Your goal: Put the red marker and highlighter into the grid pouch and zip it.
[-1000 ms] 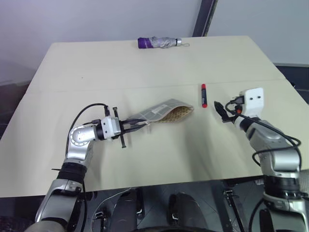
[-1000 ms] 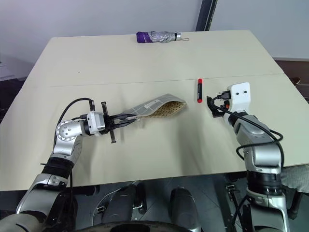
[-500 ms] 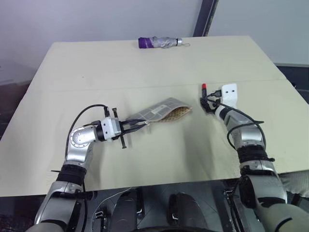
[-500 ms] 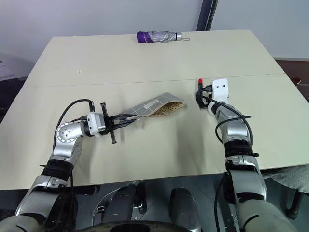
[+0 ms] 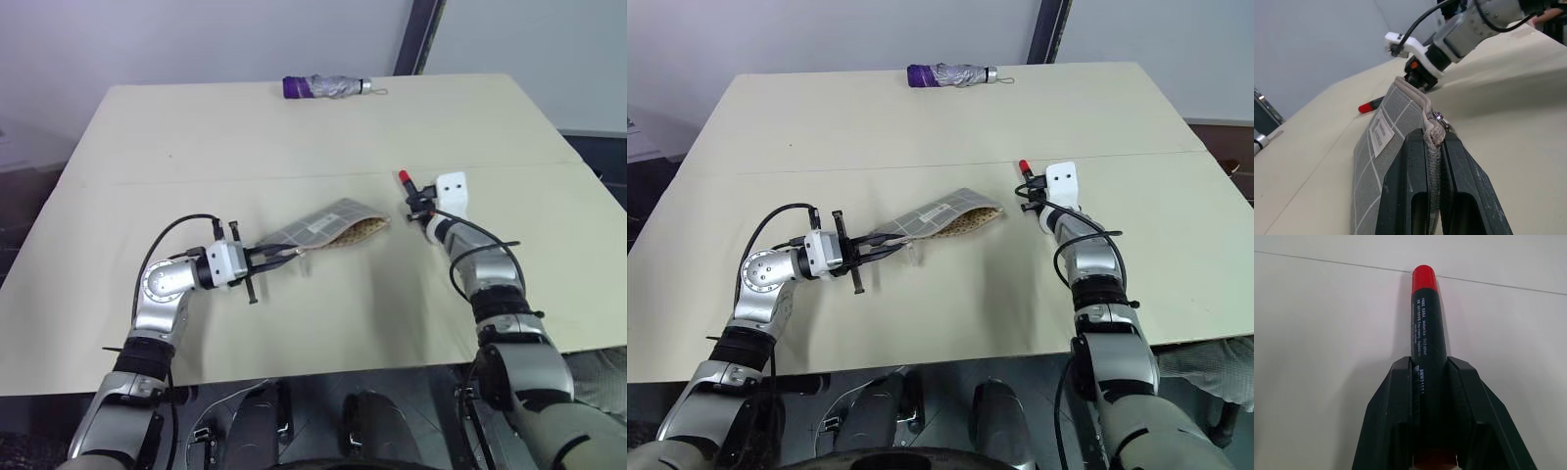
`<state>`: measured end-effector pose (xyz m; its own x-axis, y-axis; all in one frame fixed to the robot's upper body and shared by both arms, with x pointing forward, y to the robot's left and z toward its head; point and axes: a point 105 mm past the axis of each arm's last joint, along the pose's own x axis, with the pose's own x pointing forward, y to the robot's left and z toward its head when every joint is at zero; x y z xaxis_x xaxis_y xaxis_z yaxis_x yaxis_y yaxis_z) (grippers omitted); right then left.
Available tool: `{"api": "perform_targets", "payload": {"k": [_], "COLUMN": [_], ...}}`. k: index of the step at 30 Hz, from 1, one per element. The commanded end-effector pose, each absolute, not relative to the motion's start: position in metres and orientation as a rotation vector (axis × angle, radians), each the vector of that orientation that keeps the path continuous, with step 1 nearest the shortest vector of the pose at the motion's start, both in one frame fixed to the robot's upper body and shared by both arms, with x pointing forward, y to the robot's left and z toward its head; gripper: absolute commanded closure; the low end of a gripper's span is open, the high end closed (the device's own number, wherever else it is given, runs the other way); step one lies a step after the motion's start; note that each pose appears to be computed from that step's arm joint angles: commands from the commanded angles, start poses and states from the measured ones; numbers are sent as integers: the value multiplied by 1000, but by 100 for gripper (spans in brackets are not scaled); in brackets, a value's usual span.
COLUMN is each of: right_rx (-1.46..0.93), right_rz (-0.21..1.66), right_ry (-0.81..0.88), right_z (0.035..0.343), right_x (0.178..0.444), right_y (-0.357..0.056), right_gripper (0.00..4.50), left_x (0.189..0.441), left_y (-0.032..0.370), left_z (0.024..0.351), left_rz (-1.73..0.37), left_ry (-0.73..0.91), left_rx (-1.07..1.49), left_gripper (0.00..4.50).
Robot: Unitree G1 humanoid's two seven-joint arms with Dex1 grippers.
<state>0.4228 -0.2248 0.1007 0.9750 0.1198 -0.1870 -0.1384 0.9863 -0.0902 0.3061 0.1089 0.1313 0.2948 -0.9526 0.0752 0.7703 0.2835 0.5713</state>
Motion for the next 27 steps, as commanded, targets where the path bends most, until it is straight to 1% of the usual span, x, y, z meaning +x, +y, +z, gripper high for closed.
{"api": "perform_targets", "payload": {"k": [1, 3, 5, 8, 11, 12, 14, 16, 23, 27], "right_rx": [-64, -70, -116, -235, -333, -385, -449, -475, -625, -873], "right_rz": [230, 379, 538, 725, 796, 808, 792, 747, 731, 808], "right_ry": [-38, -122, -148, -99, -8, 19, 46, 39, 35, 17], "right_z": [153, 173, 181, 175, 161, 155, 146, 144, 138, 134], "right_x": [395, 364, 331, 288, 271, 269, 273, 283, 300, 305], "right_y": [-228, -212, -193, -176, -172, -172, -174, -176, -175, -168], "right_gripper": [405, 405, 405, 405, 405, 405, 405, 405, 405, 405], "left_x": [304, 305, 305, 307, 309, 310, 311, 312, 309, 305], "left_y": [108, 108, 107, 106, 104, 102, 99, 97, 94, 92], "left_z": [140, 140, 140, 140, 141, 142, 143, 144, 145, 146], "left_rz": [-1195, -1194, -1197, -1202, -1210, -1217, -1225, -1230, -1266, -1306], "left_ry": [-489, -487, -487, -489, -493, -496, -503, -510, -525, -539], "left_rx": [486, 481, 480, 476, 471, 472, 469, 467, 501, 546], "left_gripper": [450, 450, 450, 450, 450, 450, 450, 450, 450, 450]}}
